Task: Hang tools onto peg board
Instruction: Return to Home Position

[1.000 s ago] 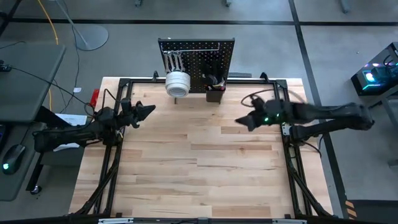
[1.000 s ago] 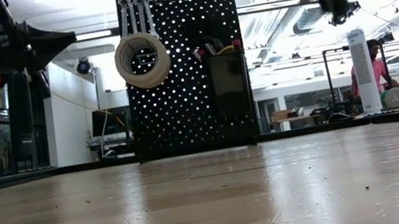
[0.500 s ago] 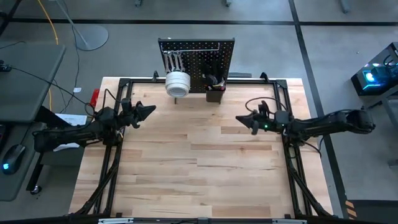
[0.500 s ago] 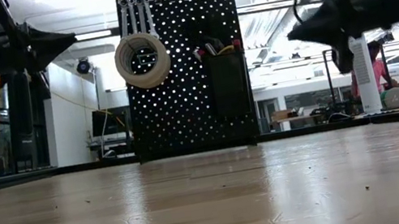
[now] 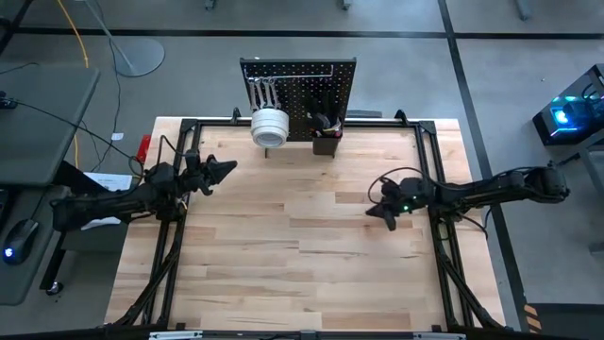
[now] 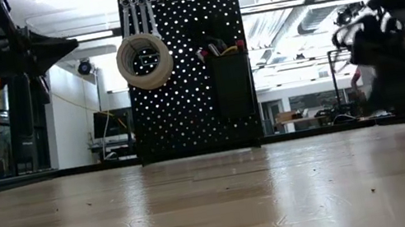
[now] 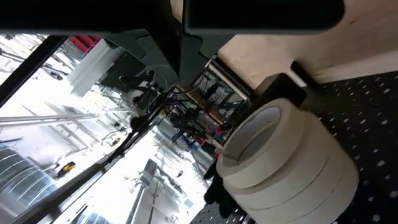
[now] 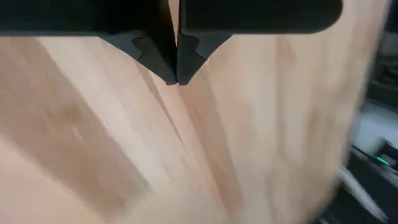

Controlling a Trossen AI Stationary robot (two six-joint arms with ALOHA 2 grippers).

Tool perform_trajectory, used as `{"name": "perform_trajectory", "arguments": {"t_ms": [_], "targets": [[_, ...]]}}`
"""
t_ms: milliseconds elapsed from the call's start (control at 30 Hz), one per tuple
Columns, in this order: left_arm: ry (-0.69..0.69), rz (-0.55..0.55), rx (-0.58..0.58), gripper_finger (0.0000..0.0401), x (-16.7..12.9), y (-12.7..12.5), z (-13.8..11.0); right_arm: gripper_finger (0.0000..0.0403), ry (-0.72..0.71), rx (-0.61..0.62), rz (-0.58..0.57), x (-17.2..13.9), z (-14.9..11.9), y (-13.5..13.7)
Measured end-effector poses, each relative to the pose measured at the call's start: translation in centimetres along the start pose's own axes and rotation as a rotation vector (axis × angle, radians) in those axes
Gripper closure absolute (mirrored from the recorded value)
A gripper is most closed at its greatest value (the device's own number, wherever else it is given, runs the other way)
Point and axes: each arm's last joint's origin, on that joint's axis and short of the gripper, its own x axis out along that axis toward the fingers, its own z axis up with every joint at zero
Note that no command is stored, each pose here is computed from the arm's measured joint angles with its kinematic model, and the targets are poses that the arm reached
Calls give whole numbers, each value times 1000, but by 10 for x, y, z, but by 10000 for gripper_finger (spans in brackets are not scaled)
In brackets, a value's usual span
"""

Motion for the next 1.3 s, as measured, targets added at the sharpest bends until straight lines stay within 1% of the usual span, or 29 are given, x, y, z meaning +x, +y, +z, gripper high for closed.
{"name": "perform_trajectory", "arguments": {"t_ms": [133, 233, 267, 367, 467, 733, 833, 900, 967, 1300], "targets": [[3, 3, 0, 401, -9, 0, 1, 403, 132, 53, -85, -1, -13, -8], [31, 37, 4, 401, -16, 3, -1, 403, 172, 56, -113, -6, -18, -10], [51, 59, 6, 401, -18, 6, -3, 403, 159, 53, -109, -7, -17, -9], [130, 142, 13, 401, -19, 13, -11, 403, 67, 32, -72, -12, -10, -4], [156, 130, 11, 401, -20, 13, -13, 403, -64, 2, -21, -21, -1, 3], [184, 99, 5, 401, -20, 10, -16, 402, -467, -91, 236, -60, 19, 26], [188, 93, 5, 401, -20, 10, -16, 402, -571, -115, 304, -70, 23, 31], [190, 90, 4, 401, -20, 9, -16, 402, -611, -126, 335, -73, 26, 33], [199, 96, 5, 401, -19, 10, -17, 402, -621, -131, 350, -74, 26, 35], [217, 114, 7, 401, -18, 11, -19, 402, -538, -139, 386, -70, 20, 38]]}}
